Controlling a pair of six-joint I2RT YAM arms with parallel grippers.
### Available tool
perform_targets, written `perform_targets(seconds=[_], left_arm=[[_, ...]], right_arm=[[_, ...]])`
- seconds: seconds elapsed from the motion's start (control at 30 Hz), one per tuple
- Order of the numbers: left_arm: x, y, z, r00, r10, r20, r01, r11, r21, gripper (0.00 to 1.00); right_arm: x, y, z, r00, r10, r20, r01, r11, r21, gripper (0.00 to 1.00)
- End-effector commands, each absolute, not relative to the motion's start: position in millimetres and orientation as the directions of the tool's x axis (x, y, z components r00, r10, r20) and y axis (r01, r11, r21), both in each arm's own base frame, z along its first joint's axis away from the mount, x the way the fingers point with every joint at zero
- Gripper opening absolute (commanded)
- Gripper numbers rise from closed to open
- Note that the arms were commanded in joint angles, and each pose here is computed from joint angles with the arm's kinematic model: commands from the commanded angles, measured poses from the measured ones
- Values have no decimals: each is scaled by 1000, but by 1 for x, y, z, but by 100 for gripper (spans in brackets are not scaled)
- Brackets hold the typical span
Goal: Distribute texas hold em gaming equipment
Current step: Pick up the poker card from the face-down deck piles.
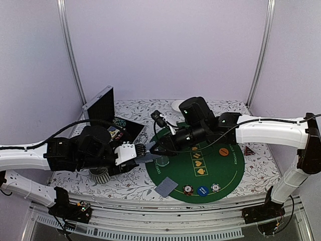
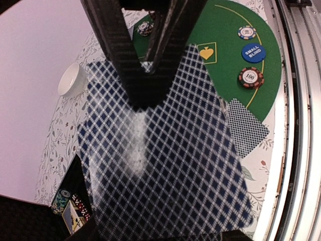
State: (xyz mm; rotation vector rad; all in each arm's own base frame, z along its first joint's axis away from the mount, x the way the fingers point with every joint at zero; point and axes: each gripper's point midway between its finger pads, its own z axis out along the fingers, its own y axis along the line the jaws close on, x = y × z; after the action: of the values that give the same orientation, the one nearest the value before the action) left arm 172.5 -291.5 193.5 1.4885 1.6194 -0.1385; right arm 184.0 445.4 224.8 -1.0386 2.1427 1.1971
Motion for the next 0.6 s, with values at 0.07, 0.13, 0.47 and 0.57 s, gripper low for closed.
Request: perform_targets(seconds=[0.07, 0.13, 0.47, 0.57], left_arm=[[177, -288, 205, 122, 716, -688, 825, 312, 471, 52], [177, -288, 204, 123, 717, -686, 825, 311, 472, 52], [177, -287, 205, 120, 717, -686, 825, 313, 471, 52], [178, -287, 205, 120, 718, -685, 823, 314, 473, 52]], right_arm=[[197, 436, 232, -612, -361, -703, -782, 405, 473, 16], [197, 432, 231, -617, -367, -696, -778, 415, 471, 9], [193, 418, 254, -603, -343, -720, -785, 414, 461, 2], [195, 402, 265, -599, -334, -728, -783, 436, 443, 2]])
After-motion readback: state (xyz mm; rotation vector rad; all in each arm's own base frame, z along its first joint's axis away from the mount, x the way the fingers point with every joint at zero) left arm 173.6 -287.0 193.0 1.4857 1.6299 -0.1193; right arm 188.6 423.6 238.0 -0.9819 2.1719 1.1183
